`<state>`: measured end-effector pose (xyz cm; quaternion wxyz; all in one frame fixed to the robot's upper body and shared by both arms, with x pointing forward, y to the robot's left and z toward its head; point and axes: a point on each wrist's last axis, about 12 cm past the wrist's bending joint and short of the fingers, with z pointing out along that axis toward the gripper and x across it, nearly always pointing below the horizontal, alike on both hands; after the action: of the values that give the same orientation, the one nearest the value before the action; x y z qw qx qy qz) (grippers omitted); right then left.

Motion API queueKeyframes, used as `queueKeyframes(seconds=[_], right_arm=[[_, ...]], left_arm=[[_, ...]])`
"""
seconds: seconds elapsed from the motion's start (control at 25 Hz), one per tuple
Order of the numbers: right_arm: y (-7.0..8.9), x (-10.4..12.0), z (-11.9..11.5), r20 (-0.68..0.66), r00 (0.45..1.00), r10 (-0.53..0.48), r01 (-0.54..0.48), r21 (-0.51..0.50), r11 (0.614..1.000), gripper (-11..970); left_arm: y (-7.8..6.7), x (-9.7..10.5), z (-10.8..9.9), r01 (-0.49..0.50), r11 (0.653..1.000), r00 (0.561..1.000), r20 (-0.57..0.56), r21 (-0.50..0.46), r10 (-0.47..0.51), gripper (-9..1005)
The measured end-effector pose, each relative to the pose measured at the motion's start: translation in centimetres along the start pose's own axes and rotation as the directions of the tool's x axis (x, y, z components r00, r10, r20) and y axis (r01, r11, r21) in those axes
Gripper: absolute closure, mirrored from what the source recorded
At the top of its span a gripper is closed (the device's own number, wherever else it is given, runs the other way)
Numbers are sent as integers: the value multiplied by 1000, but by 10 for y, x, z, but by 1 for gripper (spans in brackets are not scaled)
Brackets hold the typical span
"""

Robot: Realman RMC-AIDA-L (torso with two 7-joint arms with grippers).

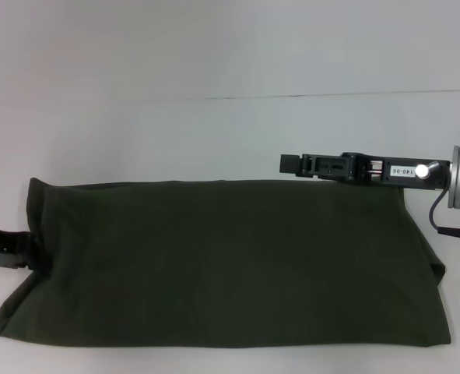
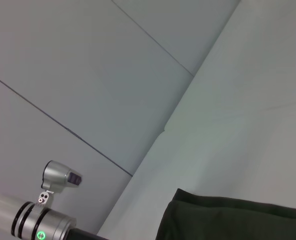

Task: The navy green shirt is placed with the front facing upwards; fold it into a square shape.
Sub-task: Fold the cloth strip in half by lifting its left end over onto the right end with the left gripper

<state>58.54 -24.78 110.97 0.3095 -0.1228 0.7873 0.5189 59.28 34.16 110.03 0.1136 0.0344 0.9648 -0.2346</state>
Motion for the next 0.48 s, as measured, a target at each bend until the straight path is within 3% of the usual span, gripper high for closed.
queueKeyframes(seconds=[0.48], right_arm=[[0,0,-1,0,1000,3,-3,1,1000,184]], left_arm=[[1,-5,-13,-14,1000,999,31,-7,14,953]])
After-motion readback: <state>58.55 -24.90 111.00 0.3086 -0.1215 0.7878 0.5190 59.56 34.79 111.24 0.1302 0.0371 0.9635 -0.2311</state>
